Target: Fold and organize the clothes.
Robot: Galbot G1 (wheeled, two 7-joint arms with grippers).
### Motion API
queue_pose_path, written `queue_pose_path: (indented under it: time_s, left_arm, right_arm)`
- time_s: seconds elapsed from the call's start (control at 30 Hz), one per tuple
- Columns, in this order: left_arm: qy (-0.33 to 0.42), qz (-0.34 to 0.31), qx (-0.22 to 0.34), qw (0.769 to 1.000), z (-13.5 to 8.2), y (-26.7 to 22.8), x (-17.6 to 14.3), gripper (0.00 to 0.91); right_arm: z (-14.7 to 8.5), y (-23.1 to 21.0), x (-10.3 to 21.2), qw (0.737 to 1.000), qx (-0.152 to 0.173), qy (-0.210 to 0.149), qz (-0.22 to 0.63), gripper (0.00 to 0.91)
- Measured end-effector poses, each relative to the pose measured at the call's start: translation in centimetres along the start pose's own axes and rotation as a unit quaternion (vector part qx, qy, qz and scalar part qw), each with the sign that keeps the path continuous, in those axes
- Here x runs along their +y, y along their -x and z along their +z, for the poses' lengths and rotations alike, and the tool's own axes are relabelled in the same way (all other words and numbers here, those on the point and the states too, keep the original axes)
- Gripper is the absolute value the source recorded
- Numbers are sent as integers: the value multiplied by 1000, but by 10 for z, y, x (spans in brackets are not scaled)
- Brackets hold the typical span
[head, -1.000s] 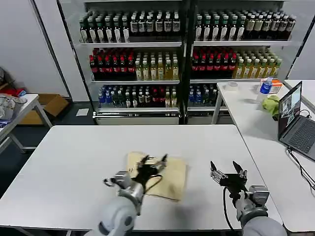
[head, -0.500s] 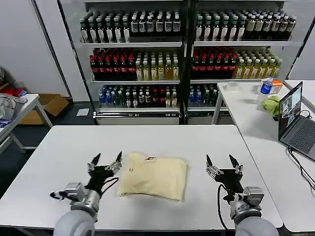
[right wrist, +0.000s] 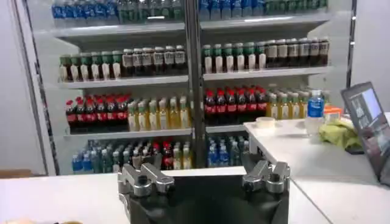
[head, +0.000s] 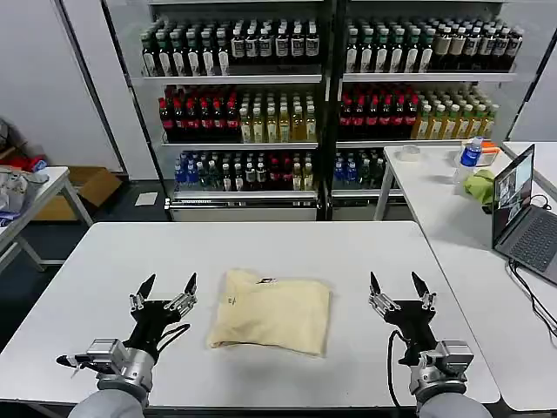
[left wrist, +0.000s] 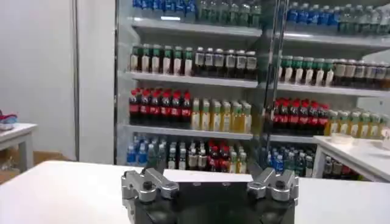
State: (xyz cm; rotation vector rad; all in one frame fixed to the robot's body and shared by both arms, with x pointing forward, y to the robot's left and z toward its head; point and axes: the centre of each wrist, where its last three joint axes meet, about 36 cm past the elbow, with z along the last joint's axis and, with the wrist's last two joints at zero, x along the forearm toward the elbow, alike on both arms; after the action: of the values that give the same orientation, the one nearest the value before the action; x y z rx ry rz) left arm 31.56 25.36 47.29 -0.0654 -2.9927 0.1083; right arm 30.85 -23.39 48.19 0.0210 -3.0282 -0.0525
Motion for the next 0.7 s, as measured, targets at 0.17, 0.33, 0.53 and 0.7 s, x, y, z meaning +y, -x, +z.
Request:
queue_pose_path:
  time_s: [0.17,0.33,0.53,0.7]
  left_arm:
    - [6,1,-4,1000,-4,-5,1,907]
    - [10,2,-5,1000,-5,-7,2,907]
    - [11,4,-5,1000,-5,-8,2,907]
    - [12,8,-6,1000,-6,-9,1,907]
  right_arm:
    - [-2,-4,-1,1000,-3,1,4,907]
    - [-2,-6,-4,1000,-7,-2,8,907]
    - [-5,-8,-4,1000,-11,-6,10,907]
    - [-8,-8,-7,1000,-15,-11,13,907]
